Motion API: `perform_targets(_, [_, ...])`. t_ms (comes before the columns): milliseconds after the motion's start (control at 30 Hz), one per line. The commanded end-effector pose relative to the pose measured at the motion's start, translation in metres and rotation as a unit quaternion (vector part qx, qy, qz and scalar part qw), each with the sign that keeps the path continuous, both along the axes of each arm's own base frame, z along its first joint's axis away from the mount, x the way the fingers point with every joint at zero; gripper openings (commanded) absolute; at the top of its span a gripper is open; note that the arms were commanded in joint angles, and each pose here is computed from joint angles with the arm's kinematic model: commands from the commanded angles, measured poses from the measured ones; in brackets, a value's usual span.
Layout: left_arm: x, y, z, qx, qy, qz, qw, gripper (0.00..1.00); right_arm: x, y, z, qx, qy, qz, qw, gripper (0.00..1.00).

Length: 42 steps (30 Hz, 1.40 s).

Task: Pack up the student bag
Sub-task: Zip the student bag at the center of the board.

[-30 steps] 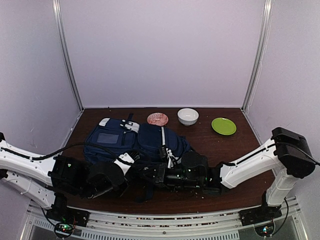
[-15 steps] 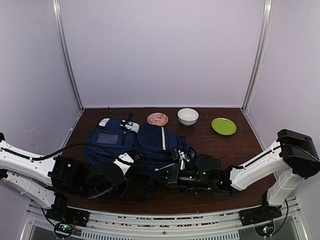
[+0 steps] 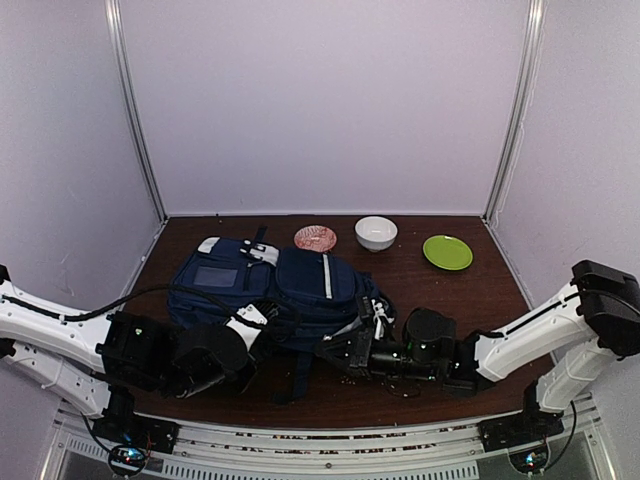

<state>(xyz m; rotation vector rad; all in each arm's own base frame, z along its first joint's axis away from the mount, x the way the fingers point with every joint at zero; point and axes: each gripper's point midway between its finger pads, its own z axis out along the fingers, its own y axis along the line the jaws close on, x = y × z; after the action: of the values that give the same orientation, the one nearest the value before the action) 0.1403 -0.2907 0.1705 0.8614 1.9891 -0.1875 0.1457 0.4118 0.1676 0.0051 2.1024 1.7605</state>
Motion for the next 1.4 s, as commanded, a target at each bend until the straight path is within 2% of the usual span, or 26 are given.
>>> perform_targets(0, [0.008, -0.003, 0.024, -0.051, -0.025, 0.029, 0.998, 0.00, 0.011, -0.015, -0.002, -0.030, -0.023, -0.030, 0.999, 0.00])
perform_targets(200, [0.009, 0.005, 0.019, -0.054, -0.025, 0.040, 0.997, 0.00, 0.022, -0.055, -0.029, -0.095, -0.029, -0.075, 0.992, 0.00])
perform_targets(467, [0.010, 0.011, 0.011, -0.067, -0.025, 0.053, 0.996, 0.00, 0.032, -0.093, -0.043, -0.186, -0.051, -0.118, 0.974, 0.00])
perform_targets(533, [0.010, 0.011, 0.008, -0.067, -0.023, 0.053, 0.996, 0.00, 0.029, -0.093, -0.042, -0.203, -0.065, -0.102, 0.972, 0.07])
perform_targets(667, [0.009, 0.009, 0.005, -0.065, -0.018, 0.047, 0.997, 0.00, 0.018, -0.099, -0.036, -0.262, -0.100, -0.076, 0.957, 0.36])
perform_targets(733, [0.009, 0.008, 0.006, -0.065, -0.019, 0.045, 0.997, 0.00, 0.014, -0.107, -0.028, -0.291, -0.121, -0.077, 0.946, 0.45])
perform_targets(800, [0.009, 0.007, 0.007, -0.065, -0.020, 0.044, 0.997, 0.00, 0.013, -0.113, -0.014, -0.313, -0.144, -0.084, 0.935, 0.49])
perform_targets(967, [0.009, 0.002, 0.009, -0.063, -0.022, 0.040, 0.997, 0.00, 0.008, -0.115, 0.016, -0.385, -0.192, -0.101, 0.897, 0.50])
perform_targets(1067, [0.009, -0.001, 0.009, -0.059, -0.023, 0.040, 0.997, 0.00, 0.005, -0.105, 0.020, -0.434, -0.213, -0.102, 0.869, 0.50])
perform_targets(1233, [0.009, -0.004, 0.008, -0.052, -0.021, 0.039, 0.998, 0.00, 0.008, -0.095, 0.013, -0.530, -0.241, -0.118, 0.805, 0.52])
perform_targets(1367, [0.008, -0.005, 0.008, -0.053, -0.019, 0.036, 0.998, 0.00, 0.012, -0.089, 0.017, -0.565, -0.252, -0.135, 0.774, 0.57])
